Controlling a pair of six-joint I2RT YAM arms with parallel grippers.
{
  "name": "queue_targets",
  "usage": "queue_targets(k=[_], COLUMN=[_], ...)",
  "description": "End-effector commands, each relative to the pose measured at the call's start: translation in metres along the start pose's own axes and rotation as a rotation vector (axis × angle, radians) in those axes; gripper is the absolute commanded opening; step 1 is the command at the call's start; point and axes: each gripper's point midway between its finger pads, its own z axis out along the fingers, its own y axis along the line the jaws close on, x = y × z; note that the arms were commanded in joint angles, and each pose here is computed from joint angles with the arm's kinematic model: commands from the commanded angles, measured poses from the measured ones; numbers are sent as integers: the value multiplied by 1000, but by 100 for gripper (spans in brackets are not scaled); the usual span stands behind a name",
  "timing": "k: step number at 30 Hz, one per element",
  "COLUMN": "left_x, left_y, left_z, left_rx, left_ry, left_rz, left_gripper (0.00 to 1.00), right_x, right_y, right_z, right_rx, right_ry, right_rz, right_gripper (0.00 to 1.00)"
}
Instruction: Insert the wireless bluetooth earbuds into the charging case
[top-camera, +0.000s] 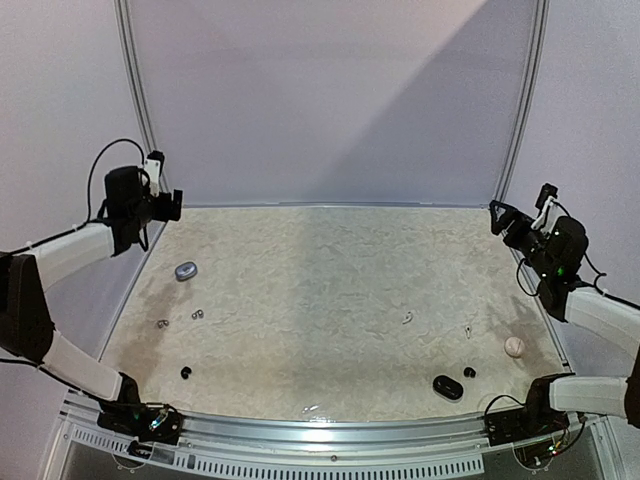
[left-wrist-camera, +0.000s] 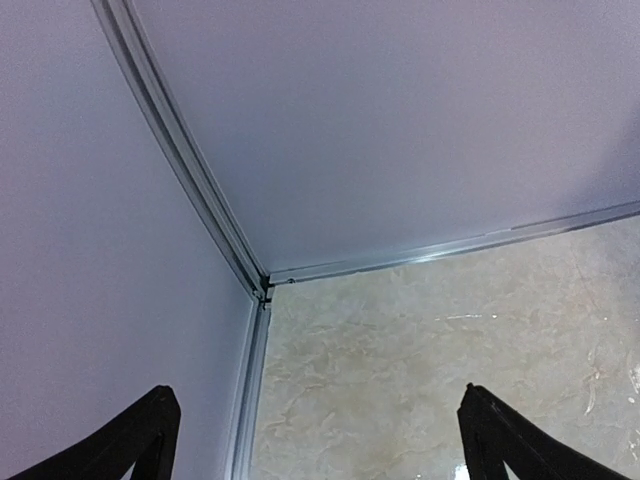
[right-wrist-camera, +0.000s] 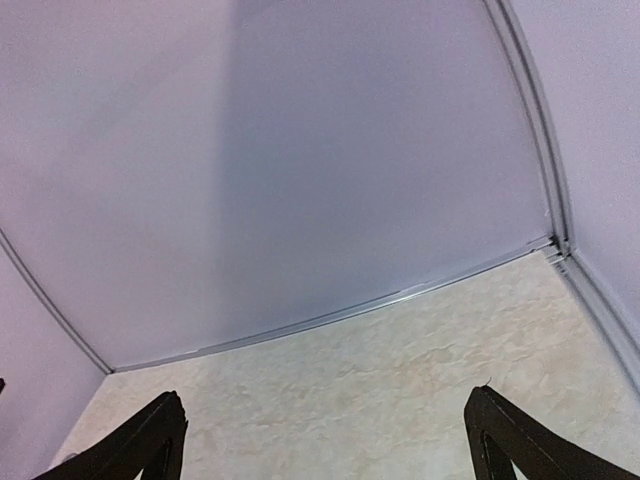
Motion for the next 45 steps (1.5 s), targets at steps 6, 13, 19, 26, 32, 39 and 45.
queue_targets(k=[6,13,19,26,32,39,45], left_x=[125,170,189,212,227,236,234], left_y=[-58,-41,-35,-41,-42,-46,-48], left_z=[-25,-8,7,3,9,10,20], left_rx=[670,799,826,872,850,845,830], left_ry=[787,1186,1200,1205,1222,1207,1167], left_rz=[437,389,466,507,511,520,525], left_gripper=[99,99,99,99,95,81,69], right_x=[56,99,134,170,180,178,176], right_y=[83,128,159,176,189,198,200], right_z=[51,64,66,66,67,80,84], right_rx=[-85,-125,-182,-201,-245,-265,-262], right_ry=[419,592,665,744,759,752,739], right_rz=[-68,-235,-289,-337,-327,-350,-353], right_gripper=[99,99,99,99,99,99,99])
